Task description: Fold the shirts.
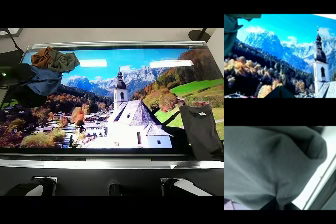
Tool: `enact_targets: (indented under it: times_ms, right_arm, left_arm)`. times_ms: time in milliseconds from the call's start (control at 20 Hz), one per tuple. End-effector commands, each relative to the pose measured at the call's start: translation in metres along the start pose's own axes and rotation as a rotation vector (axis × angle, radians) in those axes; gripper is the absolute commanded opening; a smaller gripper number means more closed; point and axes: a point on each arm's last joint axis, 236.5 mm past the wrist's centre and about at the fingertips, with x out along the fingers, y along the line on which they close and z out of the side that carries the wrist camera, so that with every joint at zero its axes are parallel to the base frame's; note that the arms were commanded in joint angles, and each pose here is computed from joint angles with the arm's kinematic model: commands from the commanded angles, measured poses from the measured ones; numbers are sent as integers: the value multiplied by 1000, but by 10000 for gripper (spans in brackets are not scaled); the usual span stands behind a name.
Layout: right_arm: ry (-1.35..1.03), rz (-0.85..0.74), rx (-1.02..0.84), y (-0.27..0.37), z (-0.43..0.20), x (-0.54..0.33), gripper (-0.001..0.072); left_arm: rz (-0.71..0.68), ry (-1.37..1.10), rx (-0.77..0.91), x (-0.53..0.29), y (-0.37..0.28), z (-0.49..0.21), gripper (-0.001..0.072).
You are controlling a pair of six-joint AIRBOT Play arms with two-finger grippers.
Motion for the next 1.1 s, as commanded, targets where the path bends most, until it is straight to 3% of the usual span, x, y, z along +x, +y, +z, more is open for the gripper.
enact_targets:
  times_ms: [0,300,350,400,450,650,850,950,1050]
  right_arm:
    - [2,-49,34,-19,-10,15,42]
    - [-35,-110,31,-33,-2,13,51]
    - [-33,-92,40,-29,-2,13,209]
    - [-24,-78,42,-26,-5,13,501]
    - [-26,-69,16,-23,-4,10,623]
    - [-198,-58,-101,-1,35,-71,630]
    - [-759,324,-346,132,93,-255,624]
    - [-904,486,-583,215,53,-312,618]
    - [-845,524,-829,283,-18,-295,618]
  left_arm:
    - [-16,24,14,8,-9,-6,27]
    - [-17,30,15,11,-9,-8,27]
    - [-17,30,15,11,-9,-8,27]
    - [-17,29,15,11,-9,-8,27]
    - [-17,28,15,10,-10,-7,27]
    - [-28,-36,18,5,-14,10,27]
    - [-56,-195,61,-14,-28,53,25]
    - [6,-196,212,-8,-29,53,23]
    - [184,-60,355,18,-4,24,24]
